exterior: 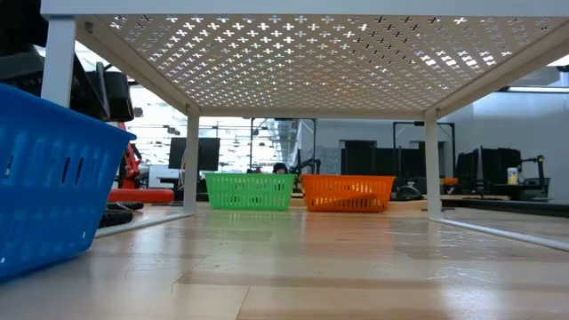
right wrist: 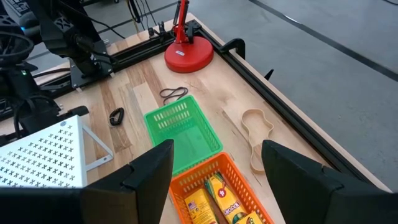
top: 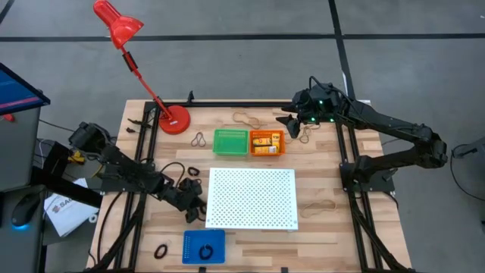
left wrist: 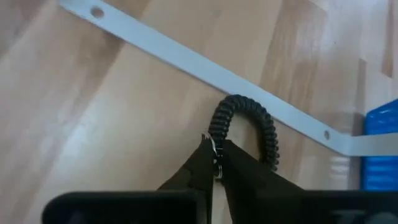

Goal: Pick & Place Office Desk Supplies
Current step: Put the black spring keychain into the blue bin

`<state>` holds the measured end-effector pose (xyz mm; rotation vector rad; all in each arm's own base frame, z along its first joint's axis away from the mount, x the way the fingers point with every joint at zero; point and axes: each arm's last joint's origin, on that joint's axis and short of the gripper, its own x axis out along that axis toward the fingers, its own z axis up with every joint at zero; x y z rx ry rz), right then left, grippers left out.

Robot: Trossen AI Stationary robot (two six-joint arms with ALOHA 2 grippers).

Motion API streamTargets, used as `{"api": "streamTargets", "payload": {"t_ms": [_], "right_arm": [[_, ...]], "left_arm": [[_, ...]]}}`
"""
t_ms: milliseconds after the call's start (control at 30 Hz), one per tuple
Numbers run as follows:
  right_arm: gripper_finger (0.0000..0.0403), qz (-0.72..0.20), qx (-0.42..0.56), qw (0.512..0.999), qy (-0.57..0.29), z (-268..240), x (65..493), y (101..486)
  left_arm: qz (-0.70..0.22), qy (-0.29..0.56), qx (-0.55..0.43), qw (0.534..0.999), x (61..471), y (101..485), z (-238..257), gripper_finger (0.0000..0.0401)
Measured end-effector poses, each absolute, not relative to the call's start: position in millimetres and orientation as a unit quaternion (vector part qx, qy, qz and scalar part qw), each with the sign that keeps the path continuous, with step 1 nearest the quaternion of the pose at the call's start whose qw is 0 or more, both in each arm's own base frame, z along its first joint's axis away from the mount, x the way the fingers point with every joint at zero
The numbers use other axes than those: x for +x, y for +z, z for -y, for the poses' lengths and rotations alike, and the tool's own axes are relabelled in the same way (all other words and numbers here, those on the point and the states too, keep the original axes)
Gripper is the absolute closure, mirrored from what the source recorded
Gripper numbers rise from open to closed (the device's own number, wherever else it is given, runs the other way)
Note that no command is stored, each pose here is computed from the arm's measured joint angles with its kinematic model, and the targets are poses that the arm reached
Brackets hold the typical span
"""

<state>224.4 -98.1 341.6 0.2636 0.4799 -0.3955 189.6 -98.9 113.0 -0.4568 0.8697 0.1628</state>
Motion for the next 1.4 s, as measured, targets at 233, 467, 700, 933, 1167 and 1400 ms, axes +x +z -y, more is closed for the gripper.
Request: {"api": "streamTargets", "payload": {"t_ms": [233, 467, 700, 933, 1167, 1400], "right_arm": [[0.0163, -0.236, 0.13, 0.943, -0.194, 98.1, 224.3, 341.5], [0.0163, -0.237, 0.131, 0.943, -0.194, 98.1, 224.3, 341.3], [0.0163, -0.238, 0.131, 0.943, -0.194, 98.0, 224.2, 341.2], [0.0163, -0.244, 0.131, 0.943, -0.187, 94.4, 225.1, 340.3], [0.0163, -0.244, 0.13, 0.943, -0.185, 93.4, 225.5, 340.4], [0.0163, -0.243, 0.13, 0.943, -0.185, 93.5, 225.6, 340.4]], "left_arm": [[-0.413, 0.083, -0.205, 0.884, 188.0, 114.1, 99.3, 0.0399], [-0.404, 0.085, -0.188, 0.891, 173.9, 125.9, 104.2, 0.0401], [-0.346, 0.048, -0.194, 0.917, 153.5, 154.6, 114.1, 0.0401], [-0.298, -0.006, -0.201, 0.933, 133.2, 174.0, 127.1, 0.0401], [-0.233, -0.077, -0.213, 0.946, 116.1, 188.8, 150.4, 0.0401], [-0.19, -0.114, -0.214, 0.951, 123.3, 187.5, 171.3, 0.0401]]}}
